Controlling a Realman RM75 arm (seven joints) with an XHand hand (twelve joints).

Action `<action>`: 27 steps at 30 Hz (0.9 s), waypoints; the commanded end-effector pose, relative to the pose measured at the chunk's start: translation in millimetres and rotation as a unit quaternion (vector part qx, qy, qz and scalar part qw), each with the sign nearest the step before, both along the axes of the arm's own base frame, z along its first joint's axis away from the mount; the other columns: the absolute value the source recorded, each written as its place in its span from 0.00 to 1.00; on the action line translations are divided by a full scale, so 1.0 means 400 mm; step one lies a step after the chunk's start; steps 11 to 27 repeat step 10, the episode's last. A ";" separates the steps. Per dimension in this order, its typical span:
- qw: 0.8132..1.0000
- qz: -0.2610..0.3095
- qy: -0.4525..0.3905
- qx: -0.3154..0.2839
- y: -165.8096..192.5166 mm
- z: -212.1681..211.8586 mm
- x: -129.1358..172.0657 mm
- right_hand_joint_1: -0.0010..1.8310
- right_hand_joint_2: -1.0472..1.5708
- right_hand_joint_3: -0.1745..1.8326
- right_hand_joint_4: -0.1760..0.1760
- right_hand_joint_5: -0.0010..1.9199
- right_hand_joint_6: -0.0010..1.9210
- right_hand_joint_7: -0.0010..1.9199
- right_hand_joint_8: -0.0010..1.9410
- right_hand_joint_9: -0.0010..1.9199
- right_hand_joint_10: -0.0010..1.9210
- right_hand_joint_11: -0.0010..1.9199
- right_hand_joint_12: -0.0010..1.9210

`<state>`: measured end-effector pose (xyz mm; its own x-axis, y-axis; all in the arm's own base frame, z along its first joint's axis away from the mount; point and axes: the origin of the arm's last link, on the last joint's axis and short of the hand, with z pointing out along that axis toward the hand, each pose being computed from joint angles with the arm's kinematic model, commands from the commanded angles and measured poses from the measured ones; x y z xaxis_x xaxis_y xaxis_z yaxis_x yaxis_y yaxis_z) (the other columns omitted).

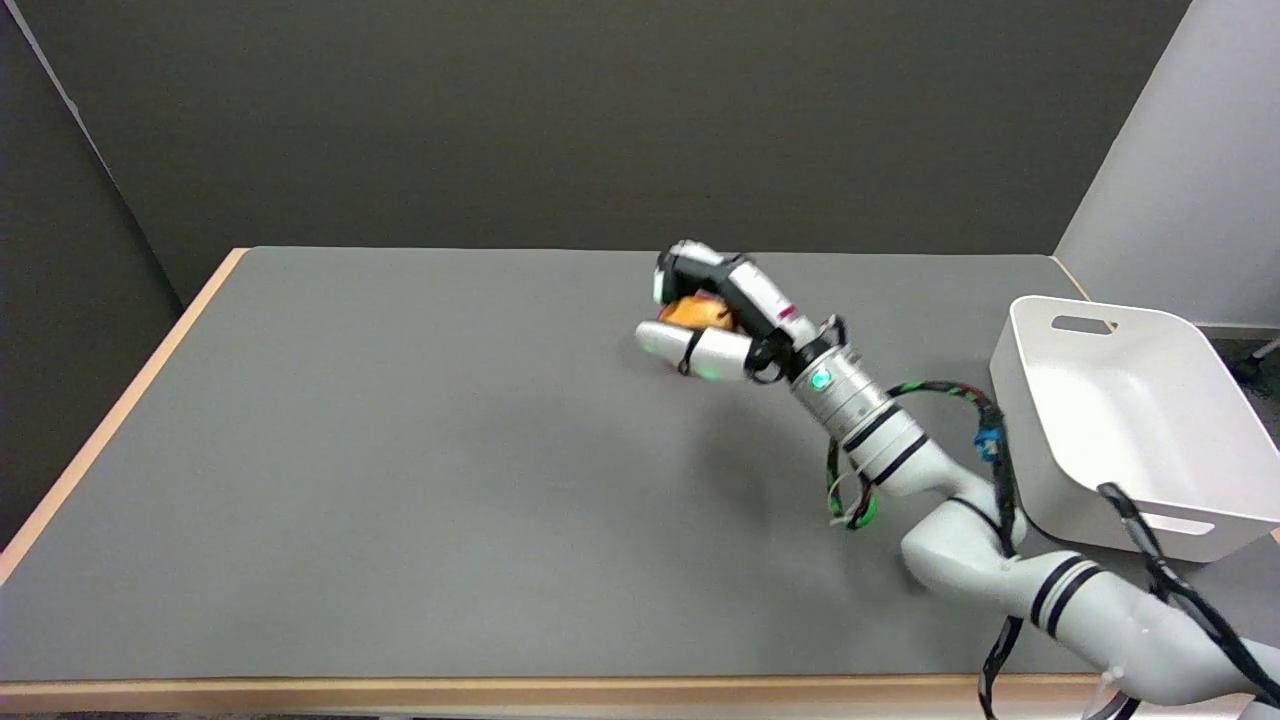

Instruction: Pick up the yellow pear.

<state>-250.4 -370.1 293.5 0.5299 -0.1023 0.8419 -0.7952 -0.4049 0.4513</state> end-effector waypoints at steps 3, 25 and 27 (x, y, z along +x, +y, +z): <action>0.946 0.179 0.198 -0.181 0.050 0.230 0.319 0.66 0.95 0.13 0.00 0.25 0.99 0.11 1.00 0.18 1.00 0.00 1.00; 0.910 0.150 0.265 -0.283 0.077 0.382 0.375 0.66 0.94 0.14 0.00 0.25 0.99 0.11 1.00 0.18 1.00 0.00 1.00; 0.910 0.150 0.265 -0.283 0.077 0.382 0.375 0.66 0.94 0.14 0.00 0.25 0.99 0.11 1.00 0.18 1.00 0.00 1.00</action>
